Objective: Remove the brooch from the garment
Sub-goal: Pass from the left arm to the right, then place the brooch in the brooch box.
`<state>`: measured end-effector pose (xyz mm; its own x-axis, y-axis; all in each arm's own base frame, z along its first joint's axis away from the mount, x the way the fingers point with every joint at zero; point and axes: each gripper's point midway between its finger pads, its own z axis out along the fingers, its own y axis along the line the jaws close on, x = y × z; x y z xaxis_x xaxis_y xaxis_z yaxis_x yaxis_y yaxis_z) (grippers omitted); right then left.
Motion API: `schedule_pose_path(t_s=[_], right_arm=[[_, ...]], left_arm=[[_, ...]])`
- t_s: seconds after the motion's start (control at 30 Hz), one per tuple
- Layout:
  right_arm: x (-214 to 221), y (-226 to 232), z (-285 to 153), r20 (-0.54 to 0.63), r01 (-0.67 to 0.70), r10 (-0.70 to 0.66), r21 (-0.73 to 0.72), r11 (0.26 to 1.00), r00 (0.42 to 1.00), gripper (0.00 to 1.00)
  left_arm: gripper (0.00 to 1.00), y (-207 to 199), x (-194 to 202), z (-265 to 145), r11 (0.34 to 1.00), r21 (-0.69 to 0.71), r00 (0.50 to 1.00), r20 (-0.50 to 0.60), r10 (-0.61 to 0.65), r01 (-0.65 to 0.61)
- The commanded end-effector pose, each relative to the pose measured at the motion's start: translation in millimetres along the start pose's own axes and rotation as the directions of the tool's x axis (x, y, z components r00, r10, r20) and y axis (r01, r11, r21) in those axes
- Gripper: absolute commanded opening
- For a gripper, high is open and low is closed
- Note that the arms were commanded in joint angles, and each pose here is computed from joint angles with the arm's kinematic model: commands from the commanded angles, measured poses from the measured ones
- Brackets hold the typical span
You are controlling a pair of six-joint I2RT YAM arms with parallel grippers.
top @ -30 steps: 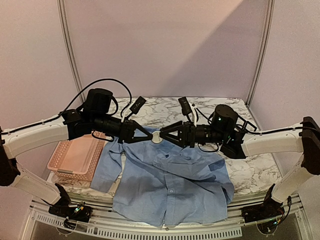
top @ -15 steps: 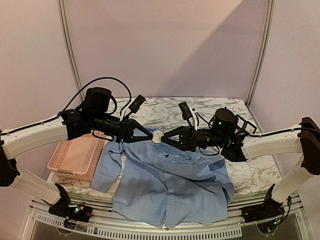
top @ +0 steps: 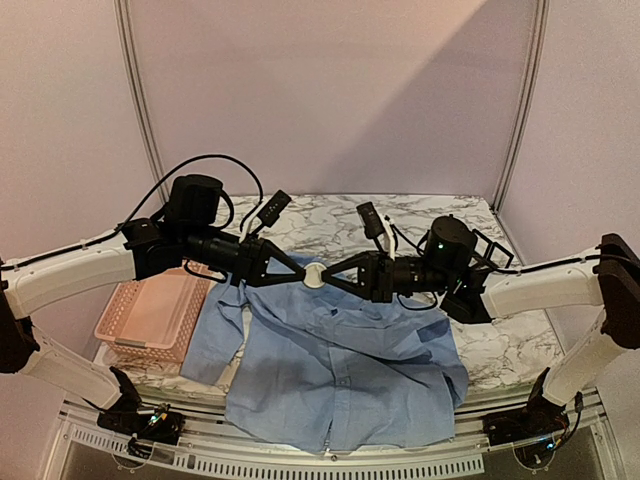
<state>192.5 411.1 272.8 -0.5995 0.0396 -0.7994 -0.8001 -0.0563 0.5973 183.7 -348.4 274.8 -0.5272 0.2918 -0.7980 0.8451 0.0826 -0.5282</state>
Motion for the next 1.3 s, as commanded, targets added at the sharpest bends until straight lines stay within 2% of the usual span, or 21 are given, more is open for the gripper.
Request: schedule_pose_path(t_s=[0.0, 0.23, 0.43, 0.47, 0.53, 0.6, 0.7, 0.8, 0.87, 0.97, 1.13, 1.27], right_arm=[[-1.9, 1.6, 5.0, -0.009, 0.007, -0.007, -0.024, 1.000, 1.000, 0.10], [-3.1, 3.0, 6.7, -0.014, 0.011, -0.011, -0.034, 0.999, 1.000, 0.00], [-5.0, 2.3, 5.1, -0.005, 0.011, -0.011, -0.017, 1.000, 1.000, 0.00], [-5.6, 0.9, 4.6, -0.003, 0.007, -0.007, -0.009, 1.000, 1.000, 0.00], [-6.5, -2.7, 4.0, 0.002, 0.000, 0.000, 0.016, 1.000, 1.000, 0.00], [-7.4, -12.3, 2.6, 0.011, -0.016, 0.015, 0.075, 0.997, 1.000, 0.00], [-5.2, -37.0, -6.6, 0.010, -0.052, 0.052, 0.249, 0.967, 0.999, 0.00], [-8.4, -65.3, -34.6, 0.004, -0.037, 0.041, 0.499, 0.866, 0.999, 0.00], [-12.6, -79.7, -65.5, 0.000, -0.018, 0.024, 0.656, 0.755, 1.000, 0.00], [-18.6, -101.7, -132.8, 0.021, -0.042, 0.046, 0.847, 0.530, 0.999, 0.00], [-27.0, -124.0, -234.4, 0.118, -0.141, 0.110, 0.960, 0.242, 0.987, 0.00], [-29.1, -137.2, -271.8, 0.086, -0.098, 0.127, 0.991, 0.090, 0.988, 0.00]], left_arm=[[0.00, -7.0, -1.2, -1.3, 1.000, 0.024, 1.000, 0.008, 0.012, -0.012], [0.00, -3.5, 0.7, 0.8, 1.000, 0.017, 1.000, -0.001, -0.001, 0.001], [0.02, 5.1, 1.2, 0.2, 0.999, -0.035, 1.000, -0.003, -0.005, 0.005], [0.12, 6.8, 1.4, 0.1, 0.999, -0.045, 1.000, -0.004, -0.007, 0.007], [0.39, 12.1, 1.7, -0.8, 0.997, -0.077, 1.000, -0.005, -0.011, 0.011], [0.60, 20.3, 1.3, -4.6, 0.992, -0.129, 1.000, -0.007, -0.013, 0.012], [0.78, 35.2, -6.7, -18.3, 0.971, -0.238, 0.999, 0.037, -0.002, 0.011], [0.89, 54.8, -21.8, -45.4, 0.928, -0.370, 0.991, 0.133, 0.021, 0.030], [0.92, 66.4, -29.2, -64.6, 0.891, -0.450, 0.981, 0.192, 0.035, 0.057], [0.95, 72.8, -34.3, -80.4, 0.862, -0.500, 0.970, 0.237, 0.048, 0.080], [0.96, 82.5, -31.8, -81.3, 0.848, -0.518, 0.970, 0.241, 0.019, 0.112], [0.95, 91.2, -26.6, -76.8, 0.842, -0.521, 0.973, 0.230, -0.016, 0.137]])
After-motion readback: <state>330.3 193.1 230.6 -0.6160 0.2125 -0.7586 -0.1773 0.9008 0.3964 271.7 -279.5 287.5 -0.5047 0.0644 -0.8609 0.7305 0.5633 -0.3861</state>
